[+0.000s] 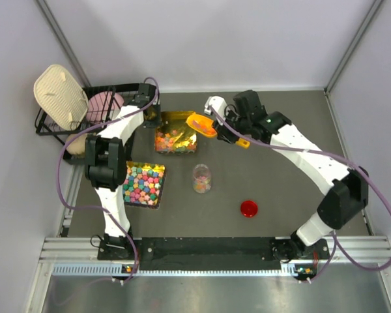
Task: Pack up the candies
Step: Place the fake candies in the packing bottle.
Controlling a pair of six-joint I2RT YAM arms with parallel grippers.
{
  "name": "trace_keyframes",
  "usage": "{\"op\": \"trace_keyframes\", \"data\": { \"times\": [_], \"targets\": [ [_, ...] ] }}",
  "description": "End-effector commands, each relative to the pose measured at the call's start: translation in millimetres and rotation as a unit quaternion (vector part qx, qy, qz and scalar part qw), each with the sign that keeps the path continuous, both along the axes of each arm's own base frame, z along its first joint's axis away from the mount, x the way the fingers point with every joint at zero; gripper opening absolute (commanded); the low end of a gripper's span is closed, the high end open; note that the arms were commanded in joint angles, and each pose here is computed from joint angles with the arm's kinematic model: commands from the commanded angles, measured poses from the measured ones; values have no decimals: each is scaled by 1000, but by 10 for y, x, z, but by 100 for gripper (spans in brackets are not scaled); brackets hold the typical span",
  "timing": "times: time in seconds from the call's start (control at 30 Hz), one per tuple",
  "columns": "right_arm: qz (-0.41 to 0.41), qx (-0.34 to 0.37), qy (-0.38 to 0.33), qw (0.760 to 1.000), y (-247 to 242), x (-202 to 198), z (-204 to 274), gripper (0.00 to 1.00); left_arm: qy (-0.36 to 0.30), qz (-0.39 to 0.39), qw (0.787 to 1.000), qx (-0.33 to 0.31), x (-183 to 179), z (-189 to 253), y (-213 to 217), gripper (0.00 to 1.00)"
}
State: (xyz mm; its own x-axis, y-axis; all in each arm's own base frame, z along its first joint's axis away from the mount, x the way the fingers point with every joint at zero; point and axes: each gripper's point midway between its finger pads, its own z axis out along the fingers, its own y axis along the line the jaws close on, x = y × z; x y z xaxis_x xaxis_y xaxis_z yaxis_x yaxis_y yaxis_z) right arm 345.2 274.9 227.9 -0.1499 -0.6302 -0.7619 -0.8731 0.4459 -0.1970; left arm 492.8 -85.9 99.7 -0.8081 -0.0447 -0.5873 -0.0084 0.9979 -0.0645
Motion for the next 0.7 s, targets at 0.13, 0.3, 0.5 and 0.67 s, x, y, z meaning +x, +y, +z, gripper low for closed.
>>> {"op": "trace_keyframes", "data": {
  "times": [0.13,0.3,0.5,0.67],
  "targets": [
    [41,-46,-64,996,-437,-508,346,0,-32,-5,999,-30,160,218,-85,0],
    [63,-134,-69,986,-717,-829,164,0,-36,-1,999,-19,163,234,-41,0],
    [99,-186,-72,975,-783,-1133,155,0,-38,-1,999,-14,180,234,-28,0],
    [108,-237,-87,961,-800,-1139,122,0,-36,-2,999,-10,171,213,-16,0]
  ]
}}
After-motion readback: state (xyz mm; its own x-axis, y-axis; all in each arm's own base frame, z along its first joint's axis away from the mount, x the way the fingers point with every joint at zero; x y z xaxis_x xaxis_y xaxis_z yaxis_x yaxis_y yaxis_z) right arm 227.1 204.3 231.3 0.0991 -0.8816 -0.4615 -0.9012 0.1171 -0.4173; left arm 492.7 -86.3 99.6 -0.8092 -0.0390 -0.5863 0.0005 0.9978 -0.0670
